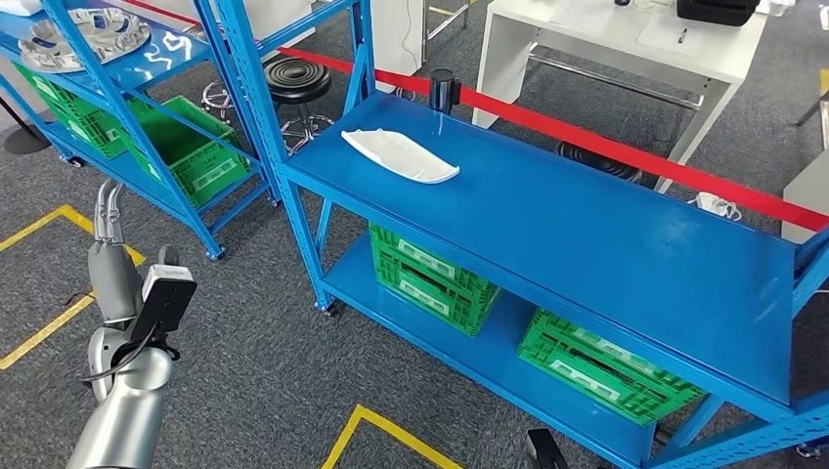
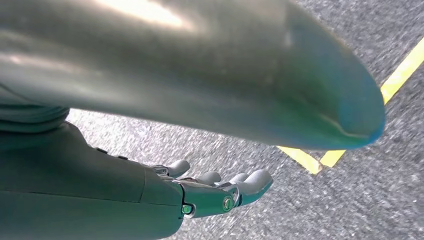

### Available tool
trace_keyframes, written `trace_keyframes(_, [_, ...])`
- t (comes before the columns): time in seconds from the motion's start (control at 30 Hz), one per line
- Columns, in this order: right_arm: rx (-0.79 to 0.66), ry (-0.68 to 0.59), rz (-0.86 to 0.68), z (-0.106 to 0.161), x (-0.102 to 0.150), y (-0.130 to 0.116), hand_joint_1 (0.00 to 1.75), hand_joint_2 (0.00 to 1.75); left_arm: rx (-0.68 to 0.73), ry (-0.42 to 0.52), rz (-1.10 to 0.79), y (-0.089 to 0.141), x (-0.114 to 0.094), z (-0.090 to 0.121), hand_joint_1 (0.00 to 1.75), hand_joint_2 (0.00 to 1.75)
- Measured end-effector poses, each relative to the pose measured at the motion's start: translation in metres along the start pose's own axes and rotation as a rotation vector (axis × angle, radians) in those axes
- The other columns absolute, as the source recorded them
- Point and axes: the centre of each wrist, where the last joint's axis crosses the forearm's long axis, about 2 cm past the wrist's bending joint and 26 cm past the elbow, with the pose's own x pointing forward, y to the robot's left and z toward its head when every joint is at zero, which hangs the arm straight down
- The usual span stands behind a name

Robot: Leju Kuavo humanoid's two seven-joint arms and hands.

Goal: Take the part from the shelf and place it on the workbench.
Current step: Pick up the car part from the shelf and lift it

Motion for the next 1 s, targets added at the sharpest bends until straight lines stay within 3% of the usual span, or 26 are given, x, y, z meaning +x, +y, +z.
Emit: trace_keyframes(1.0, [-0.004,0.015,-0.007,0.0002,-0.002,-0.001,0.0,0.0,0.01,-0.002,0.012,-0.0013,-0.0023,0.0055,0.0,0.0])
